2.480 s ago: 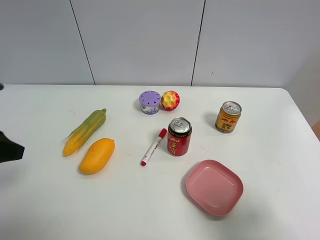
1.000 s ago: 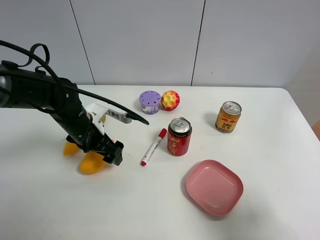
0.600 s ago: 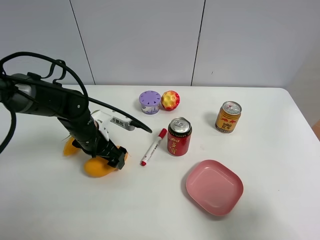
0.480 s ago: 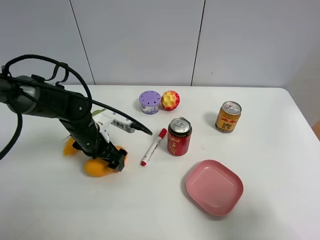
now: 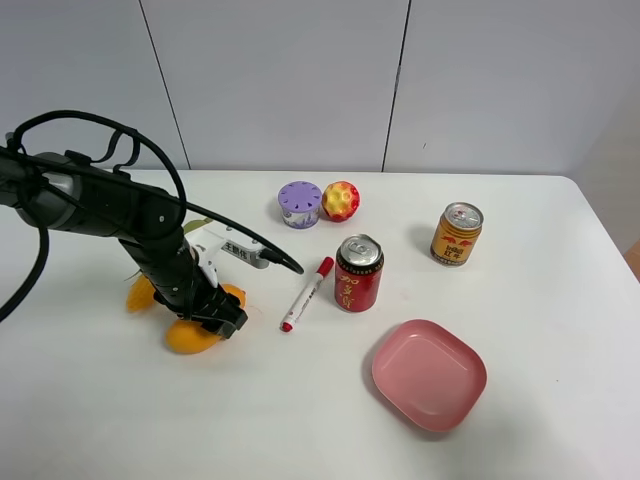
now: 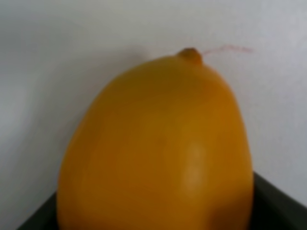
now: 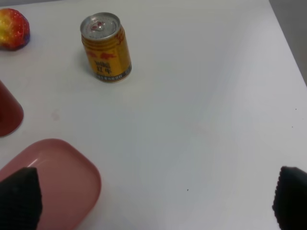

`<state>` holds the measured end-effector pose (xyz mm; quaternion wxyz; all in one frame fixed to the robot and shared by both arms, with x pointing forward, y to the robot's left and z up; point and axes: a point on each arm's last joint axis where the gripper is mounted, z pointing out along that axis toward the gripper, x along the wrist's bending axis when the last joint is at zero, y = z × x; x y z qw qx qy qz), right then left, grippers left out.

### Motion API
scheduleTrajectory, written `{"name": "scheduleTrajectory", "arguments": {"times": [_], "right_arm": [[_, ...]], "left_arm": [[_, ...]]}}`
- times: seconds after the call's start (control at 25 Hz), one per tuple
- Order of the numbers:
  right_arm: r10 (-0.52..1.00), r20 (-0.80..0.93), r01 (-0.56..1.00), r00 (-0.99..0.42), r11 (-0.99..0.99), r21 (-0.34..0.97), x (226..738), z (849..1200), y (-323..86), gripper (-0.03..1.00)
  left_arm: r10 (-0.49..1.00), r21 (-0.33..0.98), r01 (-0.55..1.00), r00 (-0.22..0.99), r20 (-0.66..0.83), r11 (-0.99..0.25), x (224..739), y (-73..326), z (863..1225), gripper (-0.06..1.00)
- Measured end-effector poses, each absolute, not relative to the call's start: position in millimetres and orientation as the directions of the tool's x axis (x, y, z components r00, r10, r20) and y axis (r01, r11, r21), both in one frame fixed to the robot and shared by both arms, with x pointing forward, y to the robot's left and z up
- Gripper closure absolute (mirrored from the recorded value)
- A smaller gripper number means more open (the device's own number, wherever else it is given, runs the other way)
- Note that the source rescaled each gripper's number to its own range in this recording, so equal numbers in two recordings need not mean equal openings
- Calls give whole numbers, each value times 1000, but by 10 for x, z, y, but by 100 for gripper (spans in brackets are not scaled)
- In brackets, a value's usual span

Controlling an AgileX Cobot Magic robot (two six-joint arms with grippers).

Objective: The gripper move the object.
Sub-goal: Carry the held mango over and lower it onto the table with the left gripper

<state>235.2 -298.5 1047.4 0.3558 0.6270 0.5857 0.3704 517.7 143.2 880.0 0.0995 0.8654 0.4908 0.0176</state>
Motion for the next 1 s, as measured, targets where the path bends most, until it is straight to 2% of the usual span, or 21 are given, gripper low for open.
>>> {"name": "scheduleTrajectory", "arguments": {"times": [0.16,0.36,0.56,0.68,0.8,0.92,1.0], "right_arm": [[998,48,471,39,-61,880,2352,10474,-2985,-3],[998,48,471,39,-61,880,2352,10474,-2985,-3],[998,48,471,39,-61,880,2352,10474,-2985,-3],[998,48,471,39,-61,880,2352,10474,-2985,-3],[998,48,471,39,-61,880,2352,10474,-2985,-3],[998,48,471,39,-61,880,2352,10474,-2985,-3],[998,48,471,39,-61,880,2352,10474,-2985,-3]], "left_arm": [[845,197,838,530,-72,-508,5166,1430,9040,92],[818,344,776,574,-41,-528,5351,1334,9930,92],[784,462,671,615,90,-579,5677,1240,10692,92],[741,481,610,657,136,-630,5847,1153,10889,92],[633,463,492,743,219,-737,5996,1042,10919,92],[444,405,308,844,301,-861,6073,864,10844,92],[330,388,194,887,323,-901,6076,717,10800,92]]}}
